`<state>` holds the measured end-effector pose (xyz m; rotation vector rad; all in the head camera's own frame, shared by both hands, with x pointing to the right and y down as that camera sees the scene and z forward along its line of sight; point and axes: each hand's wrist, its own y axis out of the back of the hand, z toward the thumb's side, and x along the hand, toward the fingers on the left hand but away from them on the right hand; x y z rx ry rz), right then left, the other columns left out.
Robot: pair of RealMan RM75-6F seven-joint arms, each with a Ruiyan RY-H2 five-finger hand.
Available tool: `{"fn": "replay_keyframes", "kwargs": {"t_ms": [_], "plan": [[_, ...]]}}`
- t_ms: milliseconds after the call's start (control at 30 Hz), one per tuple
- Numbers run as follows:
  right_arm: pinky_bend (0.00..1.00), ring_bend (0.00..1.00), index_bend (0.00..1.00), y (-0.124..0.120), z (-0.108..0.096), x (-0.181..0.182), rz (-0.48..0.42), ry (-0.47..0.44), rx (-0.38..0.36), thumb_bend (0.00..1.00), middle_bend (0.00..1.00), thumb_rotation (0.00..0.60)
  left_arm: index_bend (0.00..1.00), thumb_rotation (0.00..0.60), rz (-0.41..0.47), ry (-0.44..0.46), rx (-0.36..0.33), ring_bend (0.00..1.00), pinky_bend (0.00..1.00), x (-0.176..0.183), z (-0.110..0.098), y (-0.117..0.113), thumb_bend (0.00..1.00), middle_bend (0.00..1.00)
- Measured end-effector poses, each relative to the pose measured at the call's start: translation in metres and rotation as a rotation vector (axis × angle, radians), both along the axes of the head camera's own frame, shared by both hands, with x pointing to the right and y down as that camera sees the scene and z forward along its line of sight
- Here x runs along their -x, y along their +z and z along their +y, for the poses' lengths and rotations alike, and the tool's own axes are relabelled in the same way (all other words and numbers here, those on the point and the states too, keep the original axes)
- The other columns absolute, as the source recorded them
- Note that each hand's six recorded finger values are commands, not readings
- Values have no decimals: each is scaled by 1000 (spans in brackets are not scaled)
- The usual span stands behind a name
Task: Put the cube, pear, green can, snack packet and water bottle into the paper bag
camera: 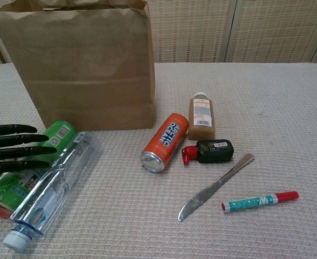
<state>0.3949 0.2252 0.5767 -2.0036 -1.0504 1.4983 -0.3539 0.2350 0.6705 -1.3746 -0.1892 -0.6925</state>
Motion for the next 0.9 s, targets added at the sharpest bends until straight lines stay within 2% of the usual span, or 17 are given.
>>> {"fn": "replay_keyframes", "kwargs": {"t_ms": [367,600,733,800,900], "plan": [[0,0,0,0,2,0,-6,5,22,60,0,600,84,600,-78,5,-21,0,131,-1,-20,14,377,0],[0,0,0,0,2,-1,-6,10,28,60,0,600,88,600,-106,22,-32,0,131,-2,-23,23,377,0],[0,0,0,1,2,-2,-5,13,33,60,0,600,128,600,-120,39,-30,8,144,-5,-24,30,381,3],[0,0,0,1,2,-2,-3,14,35,60,0,600,195,600,-121,42,-27,65,210,-6,-23,33,402,53],[0,0,0,2,2,-2,-1,19,38,60,0,600,368,600,-113,47,-30,255,393,-9,-22,35,460,250]]}}
